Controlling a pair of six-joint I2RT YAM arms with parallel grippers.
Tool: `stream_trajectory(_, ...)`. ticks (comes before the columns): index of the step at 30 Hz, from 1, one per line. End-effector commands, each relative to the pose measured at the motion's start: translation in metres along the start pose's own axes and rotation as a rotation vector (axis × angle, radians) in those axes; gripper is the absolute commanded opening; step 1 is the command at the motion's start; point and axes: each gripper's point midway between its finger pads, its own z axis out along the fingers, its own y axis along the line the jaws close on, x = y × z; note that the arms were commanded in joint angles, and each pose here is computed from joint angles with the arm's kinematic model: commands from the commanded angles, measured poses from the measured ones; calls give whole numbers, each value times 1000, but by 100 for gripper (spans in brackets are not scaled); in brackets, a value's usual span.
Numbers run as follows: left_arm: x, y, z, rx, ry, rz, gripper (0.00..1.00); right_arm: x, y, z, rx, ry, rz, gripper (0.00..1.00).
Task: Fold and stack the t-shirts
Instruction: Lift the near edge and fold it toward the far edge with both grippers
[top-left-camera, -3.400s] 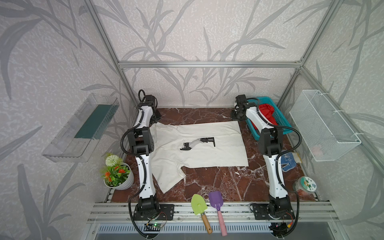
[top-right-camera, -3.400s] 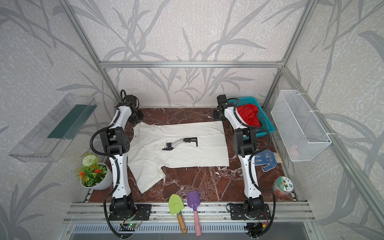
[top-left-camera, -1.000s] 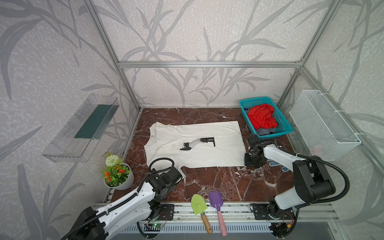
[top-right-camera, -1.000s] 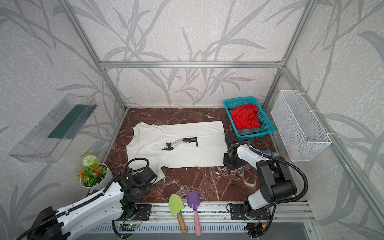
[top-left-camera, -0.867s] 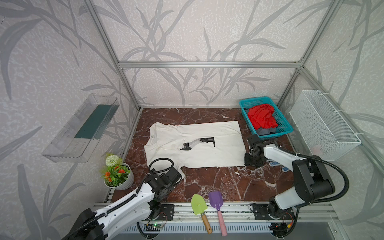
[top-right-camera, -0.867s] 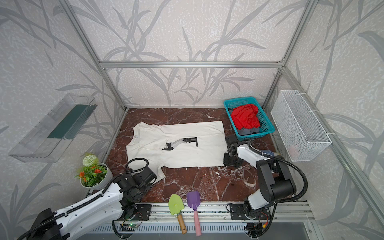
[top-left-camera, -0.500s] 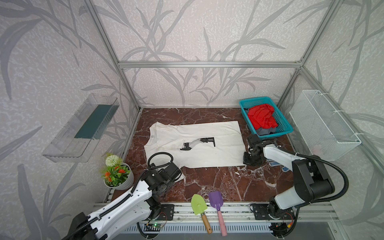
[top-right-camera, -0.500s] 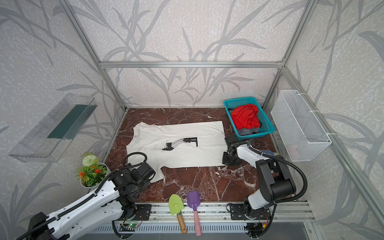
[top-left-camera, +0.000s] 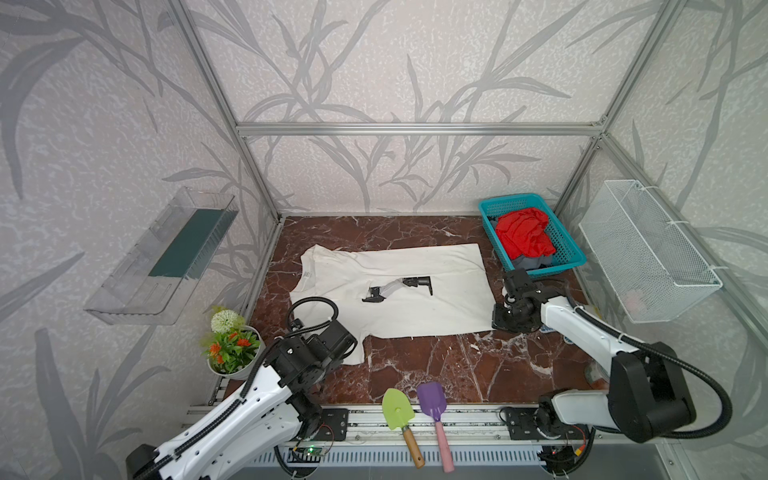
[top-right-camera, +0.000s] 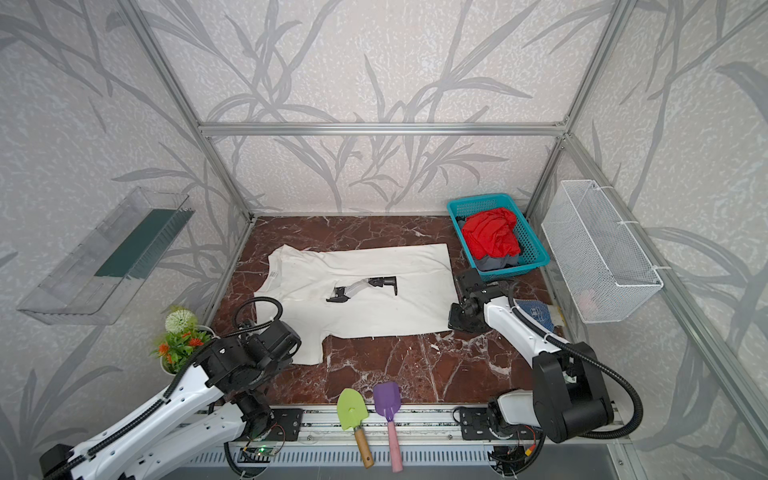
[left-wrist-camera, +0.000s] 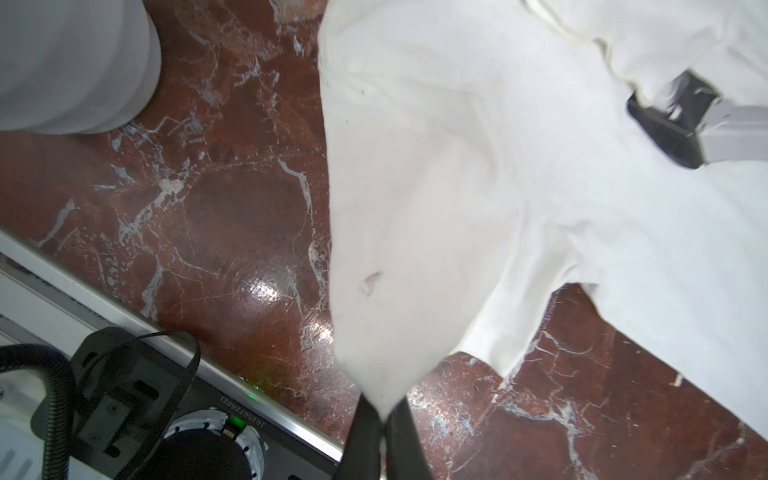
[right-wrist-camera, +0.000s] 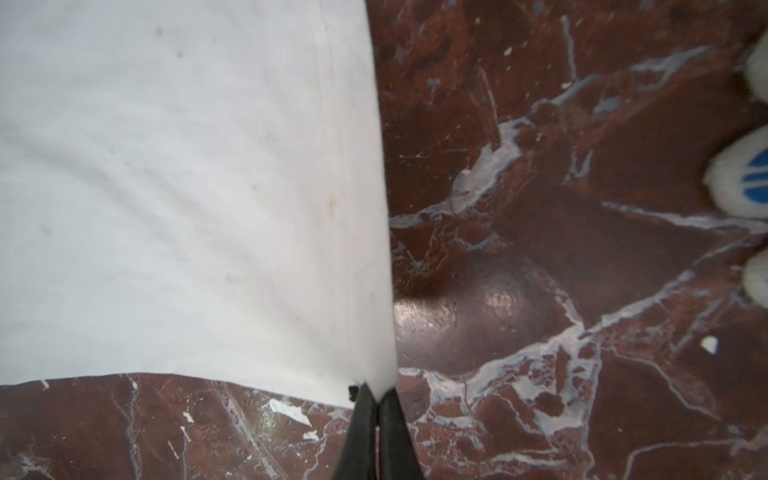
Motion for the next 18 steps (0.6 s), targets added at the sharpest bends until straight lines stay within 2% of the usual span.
stream_trajectory(1, -21, 15, -18, -42, -88, 8, 0, 10, -7, -12, 29, 34, 25, 0)
stream_trajectory(7, -51, -2, -29, -5, -202, 53, 0, -17, 9, -19, -19, -4, 30, 0)
stream_trajectory(13, -83, -34, -19, 52, -169, 51, 0, -61, 23, -23, -47, -48, 19, 0)
stream_trajectory(18, -129, -55, -12, 53, -186, 68, 0, -94, 24, -22, -45, -86, 33, 0)
